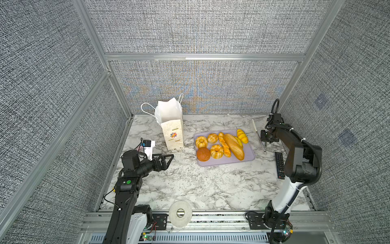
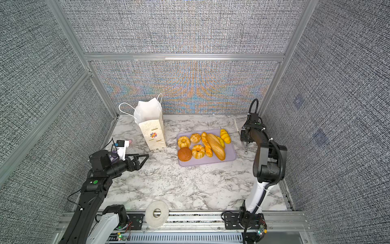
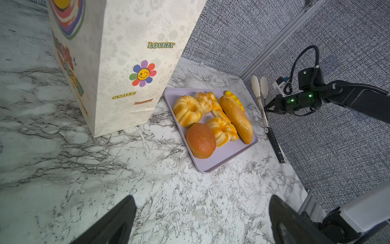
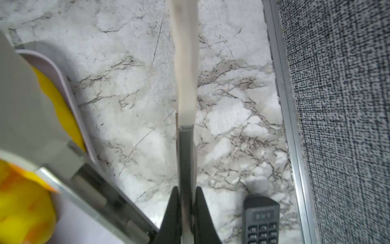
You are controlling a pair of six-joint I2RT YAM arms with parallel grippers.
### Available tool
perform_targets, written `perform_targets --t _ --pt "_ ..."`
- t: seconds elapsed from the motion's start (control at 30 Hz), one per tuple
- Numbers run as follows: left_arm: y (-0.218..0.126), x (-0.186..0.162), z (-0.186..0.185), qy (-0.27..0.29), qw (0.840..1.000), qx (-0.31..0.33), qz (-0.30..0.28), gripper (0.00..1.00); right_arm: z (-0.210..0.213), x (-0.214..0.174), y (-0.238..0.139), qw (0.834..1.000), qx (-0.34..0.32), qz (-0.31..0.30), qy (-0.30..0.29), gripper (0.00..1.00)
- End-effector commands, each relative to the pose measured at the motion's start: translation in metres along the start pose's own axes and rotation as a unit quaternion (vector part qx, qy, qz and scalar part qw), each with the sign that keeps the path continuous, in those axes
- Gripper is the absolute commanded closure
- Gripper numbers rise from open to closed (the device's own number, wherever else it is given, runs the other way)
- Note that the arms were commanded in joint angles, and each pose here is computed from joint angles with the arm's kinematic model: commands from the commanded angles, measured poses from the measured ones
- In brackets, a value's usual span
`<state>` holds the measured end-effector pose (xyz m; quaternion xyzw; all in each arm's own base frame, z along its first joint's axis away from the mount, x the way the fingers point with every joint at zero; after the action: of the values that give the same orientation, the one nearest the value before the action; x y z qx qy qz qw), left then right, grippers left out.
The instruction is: Take the fake bread out of the paper bag
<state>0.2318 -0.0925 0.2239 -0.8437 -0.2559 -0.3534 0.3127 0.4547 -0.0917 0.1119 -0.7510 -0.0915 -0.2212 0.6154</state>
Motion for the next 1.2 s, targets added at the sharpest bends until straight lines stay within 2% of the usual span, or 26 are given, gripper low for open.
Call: perform_targets --t 0.0,0.2,0.23,0.27,0.3,0.47,0.63,0.7,0.8,0.9,0.93,1.0,1.1,1.17 --pt "0.0 0.002 0.001 0.007 1.0 0.003 -0.006 0.01 -0.001 0.012 0.016 1.0 -0.013 0.004 -0.013 0.71" --pt "0.001 0.001 0.006 0.002 1.0 0.015 -0.003 0.01 0.001 0.024 0.03 1.0 -0.007 0.022 0.001 0.51" --pt "0.002 0.001 0.007 0.002 1.0 0.018 -0.003 0.01 0.0 0.026 0.028 1.0 -0.009 0.021 0.009 0.38" --pt "0.002 0.002 0.007 0.001 1.0 0.021 -0.004 0.01 -0.001 0.027 0.024 1.0 -0.012 0.021 0.018 0.17" --pt "0.001 0.002 0.009 0.001 1.0 0.025 -0.005 0.01 -0.002 0.029 0.018 0.999 -0.013 0.018 0.026 0.02" --pt "-0.006 0.009 0.018 0.008 0.996 0.078 -0.034 0.01 -0.002 0.029 -0.031 0.997 0.011 -0.035 0.067 0.01" --pt "-0.022 0.02 0.025 0.032 0.986 0.134 -0.09 0.01 0.0 0.013 -0.099 0.981 0.042 -0.16 0.098 0.01" --pt "-0.022 0.022 0.03 0.028 0.984 0.151 -0.089 0.01 0.005 0.004 -0.132 0.964 0.058 -0.241 0.092 0.01" --pt "-0.024 0.025 0.036 0.039 0.979 0.17 -0.109 0.01 0.016 -0.03 -0.165 0.928 0.088 -0.354 0.078 0.01" --pt "-0.027 0.024 0.041 0.05 0.973 0.183 -0.135 0.01 0.022 -0.062 -0.178 0.886 0.126 -0.438 0.084 0.01" --pt "-0.028 0.024 0.041 0.057 0.971 0.186 -0.139 0.01 0.024 -0.074 -0.174 0.878 0.135 -0.452 0.082 0.01" --pt "-0.032 0.024 0.041 0.069 0.968 0.192 -0.148 0.01 0.027 -0.093 -0.158 0.877 0.136 -0.455 0.072 0.01" --pt "-0.034 0.021 0.036 0.093 0.965 0.188 -0.155 0.01 0.027 -0.113 -0.12 0.902 0.11 -0.412 0.068 0.01" --pt "-0.034 0.019 0.032 0.105 0.965 0.178 -0.163 0.01 0.029 -0.121 -0.101 0.907 0.104 -0.404 0.062 0.01"
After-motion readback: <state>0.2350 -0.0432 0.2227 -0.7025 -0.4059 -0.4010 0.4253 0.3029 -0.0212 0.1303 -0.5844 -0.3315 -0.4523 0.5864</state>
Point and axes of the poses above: each gripper's point midway between its finger pads, its own y axis out along the fingers, its own z axis along the line the jaws close on, x = y × z, the point moved 3 cm from there along -y, back along the fingers, and after that the axes turned 1 degree about y, right-handed, at the moved point
